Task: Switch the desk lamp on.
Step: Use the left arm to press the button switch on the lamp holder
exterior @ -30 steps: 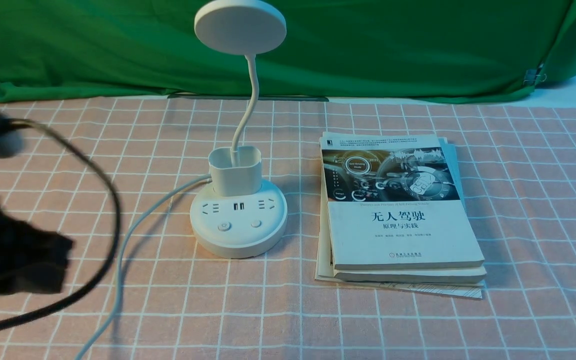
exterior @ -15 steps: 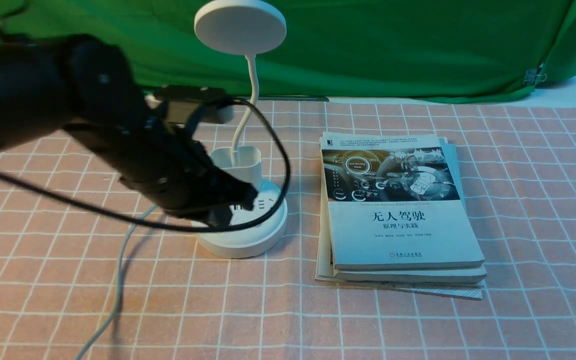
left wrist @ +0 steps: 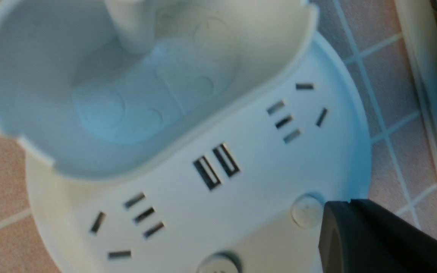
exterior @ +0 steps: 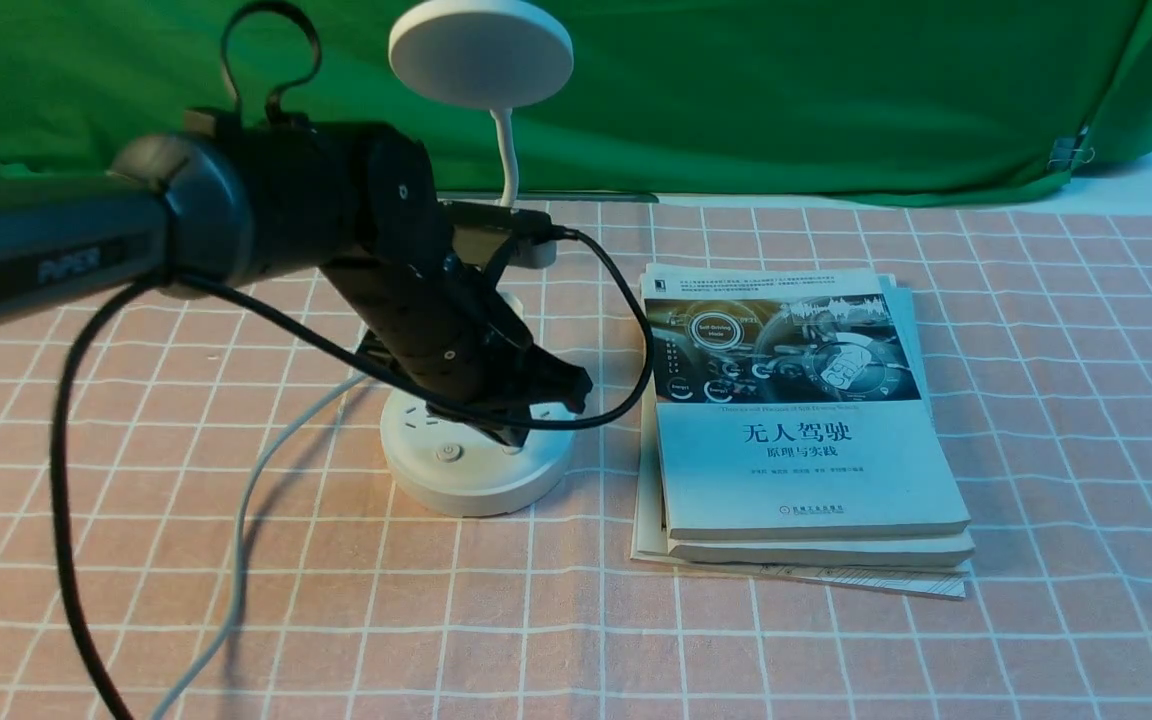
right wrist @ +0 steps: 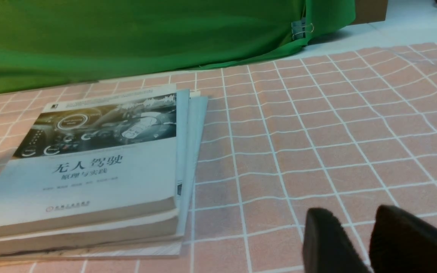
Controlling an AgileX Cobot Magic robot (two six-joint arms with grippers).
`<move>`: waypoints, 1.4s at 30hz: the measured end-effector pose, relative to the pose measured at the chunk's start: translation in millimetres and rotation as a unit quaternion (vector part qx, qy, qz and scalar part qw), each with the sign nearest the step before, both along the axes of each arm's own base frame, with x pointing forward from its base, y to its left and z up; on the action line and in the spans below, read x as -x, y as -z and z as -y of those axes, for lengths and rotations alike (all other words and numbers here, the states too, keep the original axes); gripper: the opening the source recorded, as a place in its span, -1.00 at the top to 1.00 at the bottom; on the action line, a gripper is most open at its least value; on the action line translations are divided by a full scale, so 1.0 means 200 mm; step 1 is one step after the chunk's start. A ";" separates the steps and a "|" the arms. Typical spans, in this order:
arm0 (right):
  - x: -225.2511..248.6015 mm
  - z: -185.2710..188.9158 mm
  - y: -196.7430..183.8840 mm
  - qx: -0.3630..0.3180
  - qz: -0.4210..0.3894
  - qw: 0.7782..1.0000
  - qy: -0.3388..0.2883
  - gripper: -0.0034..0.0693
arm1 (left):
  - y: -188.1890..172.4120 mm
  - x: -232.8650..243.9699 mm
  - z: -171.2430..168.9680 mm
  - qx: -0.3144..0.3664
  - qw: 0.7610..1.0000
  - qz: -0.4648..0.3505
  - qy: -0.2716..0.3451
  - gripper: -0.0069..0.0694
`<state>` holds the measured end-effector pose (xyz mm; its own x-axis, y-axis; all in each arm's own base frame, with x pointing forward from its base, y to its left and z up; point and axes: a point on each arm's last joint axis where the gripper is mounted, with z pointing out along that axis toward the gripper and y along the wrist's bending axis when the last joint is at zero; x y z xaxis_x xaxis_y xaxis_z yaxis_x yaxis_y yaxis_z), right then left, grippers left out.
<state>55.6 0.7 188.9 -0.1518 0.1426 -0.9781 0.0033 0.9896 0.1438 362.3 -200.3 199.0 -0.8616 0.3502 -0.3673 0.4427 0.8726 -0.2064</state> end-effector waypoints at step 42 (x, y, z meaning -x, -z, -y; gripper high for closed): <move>0.00 0.00 0.00 0.000 -0.001 1.000 0.000 0.24 | 0.14 0.02 0.04 -0.055 0.997 0.053 0.029 0.76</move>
